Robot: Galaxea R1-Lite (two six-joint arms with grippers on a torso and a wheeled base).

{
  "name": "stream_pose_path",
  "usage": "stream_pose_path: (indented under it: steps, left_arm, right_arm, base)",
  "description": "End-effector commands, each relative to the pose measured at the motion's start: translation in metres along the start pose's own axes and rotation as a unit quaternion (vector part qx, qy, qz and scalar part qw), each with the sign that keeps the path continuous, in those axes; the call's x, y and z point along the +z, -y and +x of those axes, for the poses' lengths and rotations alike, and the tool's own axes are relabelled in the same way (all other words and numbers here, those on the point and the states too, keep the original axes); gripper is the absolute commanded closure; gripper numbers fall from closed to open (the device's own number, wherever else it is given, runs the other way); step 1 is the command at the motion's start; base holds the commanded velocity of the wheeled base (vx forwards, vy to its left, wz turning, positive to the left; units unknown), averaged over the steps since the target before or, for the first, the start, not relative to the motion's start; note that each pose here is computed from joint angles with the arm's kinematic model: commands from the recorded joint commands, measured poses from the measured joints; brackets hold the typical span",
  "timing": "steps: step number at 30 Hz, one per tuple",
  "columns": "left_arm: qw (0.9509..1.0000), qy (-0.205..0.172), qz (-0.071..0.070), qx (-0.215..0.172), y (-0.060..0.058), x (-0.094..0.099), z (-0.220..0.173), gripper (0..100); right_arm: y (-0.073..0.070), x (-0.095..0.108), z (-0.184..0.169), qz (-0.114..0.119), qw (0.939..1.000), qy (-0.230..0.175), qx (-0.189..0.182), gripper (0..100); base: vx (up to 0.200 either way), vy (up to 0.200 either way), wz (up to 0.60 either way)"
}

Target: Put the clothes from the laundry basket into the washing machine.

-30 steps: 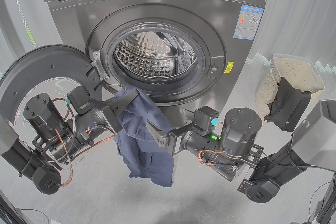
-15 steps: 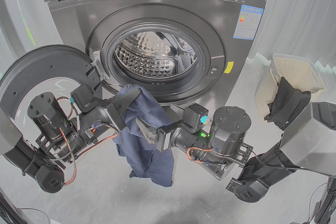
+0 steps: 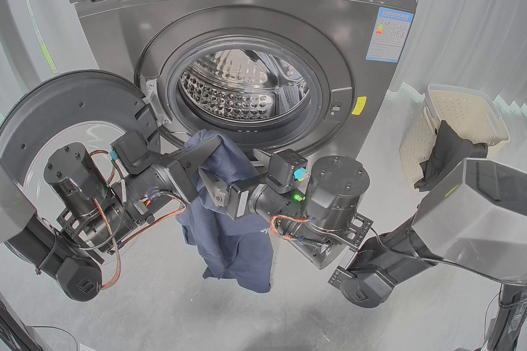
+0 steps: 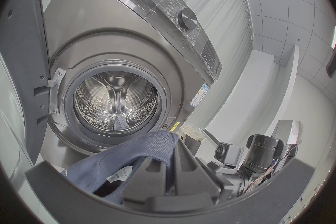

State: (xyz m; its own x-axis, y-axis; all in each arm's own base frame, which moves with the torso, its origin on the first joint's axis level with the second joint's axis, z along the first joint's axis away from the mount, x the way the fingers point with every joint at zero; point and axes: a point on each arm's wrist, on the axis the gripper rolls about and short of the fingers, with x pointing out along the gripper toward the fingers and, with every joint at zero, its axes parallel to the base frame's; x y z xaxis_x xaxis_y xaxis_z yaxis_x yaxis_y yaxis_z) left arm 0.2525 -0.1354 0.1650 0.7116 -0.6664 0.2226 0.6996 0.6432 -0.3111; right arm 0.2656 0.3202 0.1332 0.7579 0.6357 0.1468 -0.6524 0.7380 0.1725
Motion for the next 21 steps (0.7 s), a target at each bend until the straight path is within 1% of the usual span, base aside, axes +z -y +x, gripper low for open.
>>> stream_pose_path:
  steps: [1,7,8,12,16,19,21]
  left_arm:
    - [1.0000,-0.002,-0.001,0.001,0.000,-0.001,0.000,100]
    - [1.0000,0.000,0.001,0.001,-0.001,0.000,0.000,100]
    - [1.0000,0.000,0.001,0.001,-0.001,0.000,0.000,100]
    - [1.0000,0.001,0.002,0.001,-0.001,0.000,0.000,100]
    - [1.0000,0.000,0.001,0.002,-0.001,0.000,0.000,100]
    - [1.0000,-0.002,0.001,0.003,-0.002,-0.001,0.000,100]
    - [1.0000,-0.003,0.001,0.004,-0.002,-0.001,0.000,100]
  right_arm:
    - [0.005,-0.006,0.010,0.001,1.0000,0.004,-0.007,0]
    - [0.012,-0.011,0.013,0.002,0.9999,0.003,-0.017,0]
    - [0.012,-0.010,0.013,0.002,0.9998,0.005,-0.016,100]
    - [0.012,-0.010,0.012,0.003,0.9999,0.007,-0.014,100]
    - [0.016,-0.007,0.009,0.000,0.9998,0.008,-0.020,100]
    - [0.022,0.002,0.002,-0.005,0.9996,0.006,-0.025,100]
    - [0.024,0.005,-0.001,-0.006,0.9996,0.004,-0.028,100]
  base:
    - [0.000,0.000,0.00]
    - [0.000,0.000,0.00]
    - [0.000,0.000,0.00]
    - [0.000,0.000,0.00]
    - [0.000,0.000,0.00]
    - [0.000,0.000,0.00]
    - [0.000,0.000,0.00]
